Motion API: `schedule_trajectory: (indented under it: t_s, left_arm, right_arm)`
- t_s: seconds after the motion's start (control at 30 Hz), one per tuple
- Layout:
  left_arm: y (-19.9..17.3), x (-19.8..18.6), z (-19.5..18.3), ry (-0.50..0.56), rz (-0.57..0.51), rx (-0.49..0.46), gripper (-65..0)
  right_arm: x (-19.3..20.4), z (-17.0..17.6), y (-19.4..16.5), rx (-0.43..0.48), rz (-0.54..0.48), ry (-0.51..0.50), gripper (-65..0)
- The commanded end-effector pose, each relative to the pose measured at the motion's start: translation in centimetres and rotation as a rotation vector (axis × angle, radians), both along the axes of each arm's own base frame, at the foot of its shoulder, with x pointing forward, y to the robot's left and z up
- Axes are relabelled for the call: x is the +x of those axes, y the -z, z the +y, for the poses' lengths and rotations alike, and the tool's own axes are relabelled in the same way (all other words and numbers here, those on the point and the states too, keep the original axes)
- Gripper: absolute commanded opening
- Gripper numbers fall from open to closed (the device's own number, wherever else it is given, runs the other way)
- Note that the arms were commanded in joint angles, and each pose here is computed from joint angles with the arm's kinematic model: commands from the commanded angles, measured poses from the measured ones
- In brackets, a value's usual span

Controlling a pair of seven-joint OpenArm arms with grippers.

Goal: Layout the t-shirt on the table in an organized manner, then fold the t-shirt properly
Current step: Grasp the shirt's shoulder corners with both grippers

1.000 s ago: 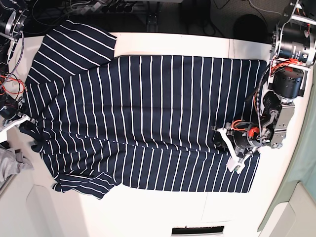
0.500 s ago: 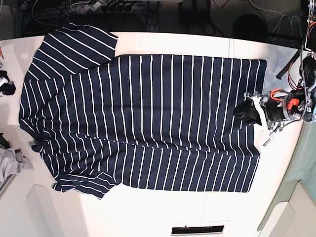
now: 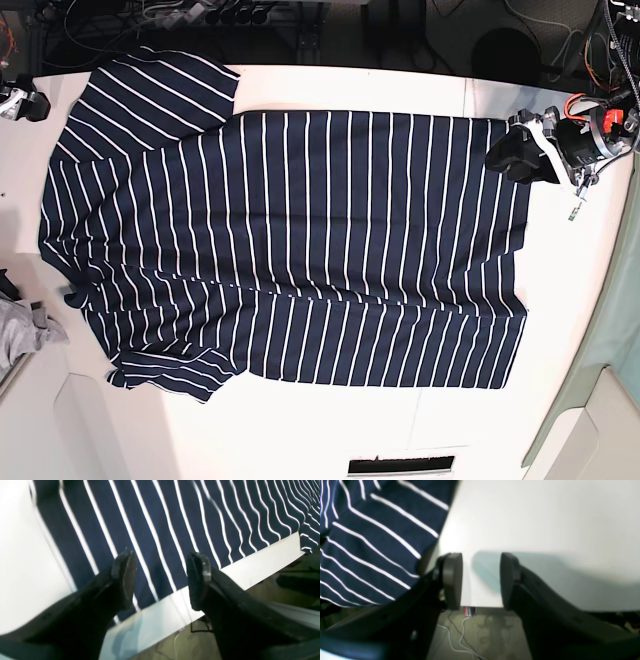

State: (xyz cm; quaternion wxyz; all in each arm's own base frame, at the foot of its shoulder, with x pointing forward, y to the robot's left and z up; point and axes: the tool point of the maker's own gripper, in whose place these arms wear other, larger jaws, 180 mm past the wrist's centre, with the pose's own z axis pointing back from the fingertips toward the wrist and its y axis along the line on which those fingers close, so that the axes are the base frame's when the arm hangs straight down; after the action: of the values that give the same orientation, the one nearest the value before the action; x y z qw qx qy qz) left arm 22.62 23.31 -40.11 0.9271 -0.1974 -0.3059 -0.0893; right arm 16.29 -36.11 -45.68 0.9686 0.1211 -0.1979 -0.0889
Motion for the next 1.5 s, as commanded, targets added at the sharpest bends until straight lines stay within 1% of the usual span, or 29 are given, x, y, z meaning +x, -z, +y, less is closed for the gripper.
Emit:
schedule_trajectory:
  t_s: [0.0,0.07,0.2,0.47,0.63,0.8,0.97,1.13,1.3,1.47]
  left_arm:
    - [-1.5,1.1,1.2,-0.035,-0.052,0.005,-30.1]
    - [-1.7,1.1,2.4,-0.086,-0.058,0.013,-30.2]
    - [-1.3,0.5,3.9,-0.132,-0.047,0.055,-30.2]
    - [1.9,-1.5,7.0,-0.227,0.066,0.142,-30.2]
    - [3.4,-2.8,7.7,-0.257,0.123,0.137,-30.2]
    - [4.0,-3.8,7.6,-0.252,0.151,0.134,-30.2]
    - [4.1,-3.8,7.5,-0.249,0.152,0.132,-30.2]
    - [4.3,-3.9,6.5,-0.219,0.144,0.110,-30.2]
    - [4.9,-4.1,5.1,-0.231,0.149,0.072,-30.2]
    - [5.1,-4.3,4.5,-0.235,0.151,0.055,-30.2]
  right_arm:
    - [0.5,-0.4,-0.9,-0.002,-0.013,-0.019,-39.7]
    - [0.1,0.3,-0.8,0.031,0.003,-0.024,-39.7]
    - [-0.6,1.0,-0.2,0.051,0.025,-0.024,-39.7]
    - [-1.7,3.0,1.1,0.099,0.049,-0.017,-39.7]
    - [-3.3,4.2,1.6,0.119,0.069,-0.029,-39.7]
    - [-4.6,5.0,0.8,0.102,0.068,-0.081,-39.7]
    - [-4.6,5.9,-0.4,0.083,0.044,-0.133,-39.8]
    - [-4.7,6.9,0.1,0.109,0.039,-0.120,-39.8]
    - [-5.1,8.5,0.7,0.148,0.036,-0.100,-39.8]
    - [-5.0,9.3,0.9,0.167,0.023,-0.086,-40.1]
